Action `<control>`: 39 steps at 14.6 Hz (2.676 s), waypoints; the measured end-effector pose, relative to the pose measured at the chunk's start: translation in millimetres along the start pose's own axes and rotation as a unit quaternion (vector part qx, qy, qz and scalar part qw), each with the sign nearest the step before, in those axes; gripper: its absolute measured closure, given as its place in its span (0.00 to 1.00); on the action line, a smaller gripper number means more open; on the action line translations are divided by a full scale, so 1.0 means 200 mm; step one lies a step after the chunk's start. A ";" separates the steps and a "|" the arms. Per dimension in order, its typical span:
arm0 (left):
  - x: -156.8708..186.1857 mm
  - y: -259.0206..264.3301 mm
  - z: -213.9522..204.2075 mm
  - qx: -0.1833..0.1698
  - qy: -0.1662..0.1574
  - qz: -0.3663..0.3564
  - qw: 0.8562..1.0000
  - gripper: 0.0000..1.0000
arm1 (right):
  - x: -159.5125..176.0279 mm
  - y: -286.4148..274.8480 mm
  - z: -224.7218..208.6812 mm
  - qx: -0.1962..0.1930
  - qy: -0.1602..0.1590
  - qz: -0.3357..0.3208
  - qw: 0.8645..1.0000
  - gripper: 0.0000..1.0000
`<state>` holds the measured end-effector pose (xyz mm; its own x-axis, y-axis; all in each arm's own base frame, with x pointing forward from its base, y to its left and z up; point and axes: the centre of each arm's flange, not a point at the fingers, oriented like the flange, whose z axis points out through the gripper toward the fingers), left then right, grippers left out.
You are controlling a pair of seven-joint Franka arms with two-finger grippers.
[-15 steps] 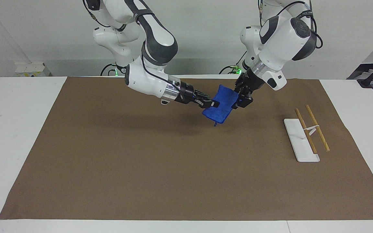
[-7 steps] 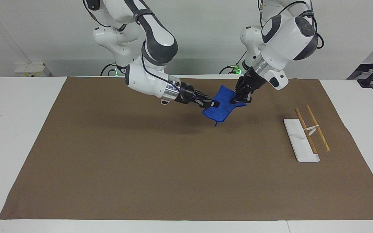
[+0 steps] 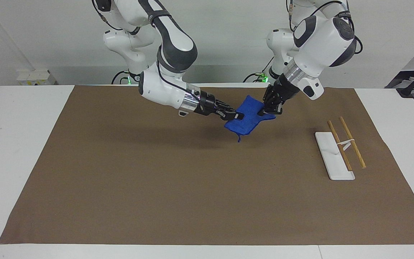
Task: Right arm passes towel to left arm to hang
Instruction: 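Open the right gripper and withdraw it while the left gripper carries the towel, then drape the towel over the wooden dowel rack with the left gripper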
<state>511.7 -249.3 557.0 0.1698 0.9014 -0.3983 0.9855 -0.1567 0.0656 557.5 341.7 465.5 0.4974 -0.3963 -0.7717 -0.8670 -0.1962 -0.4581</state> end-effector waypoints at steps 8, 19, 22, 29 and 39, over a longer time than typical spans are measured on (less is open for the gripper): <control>0.41 0.07 -0.13 0.006 0.004 -0.057 0.998 0.98 | 0.17 -0.06 -0.27 -0.147 0.178 -0.240 0.943 0.00; 1.25 -0.07 -0.25 0.018 0.001 -0.030 0.999 0.98 | 0.27 -0.12 -1.60 -0.443 0.284 -0.379 0.761 0.00; 1.40 -0.09 -0.32 0.005 0.007 0.014 1.000 0.98 | 0.00 -0.04 -1.97 -0.483 0.268 -0.383 0.740 0.00; 1.71 -0.09 -0.58 -0.100 0.060 0.018 0.993 0.98 | -0.22 0.08 -2.26 -0.515 0.248 -0.379 0.727 0.00; 2.05 -0.12 -0.58 -0.108 0.114 0.129 0.979 0.98 | -0.13 0.12 -2.28 -0.499 0.248 -0.379 0.739 0.00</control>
<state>557.4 170.7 497.7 0.3857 0.9134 -0.1305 0.8830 -0.3244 0.3391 509.8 -62.8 674.9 0.9937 -0.0650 -0.0909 -0.0587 -0.9959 0.0695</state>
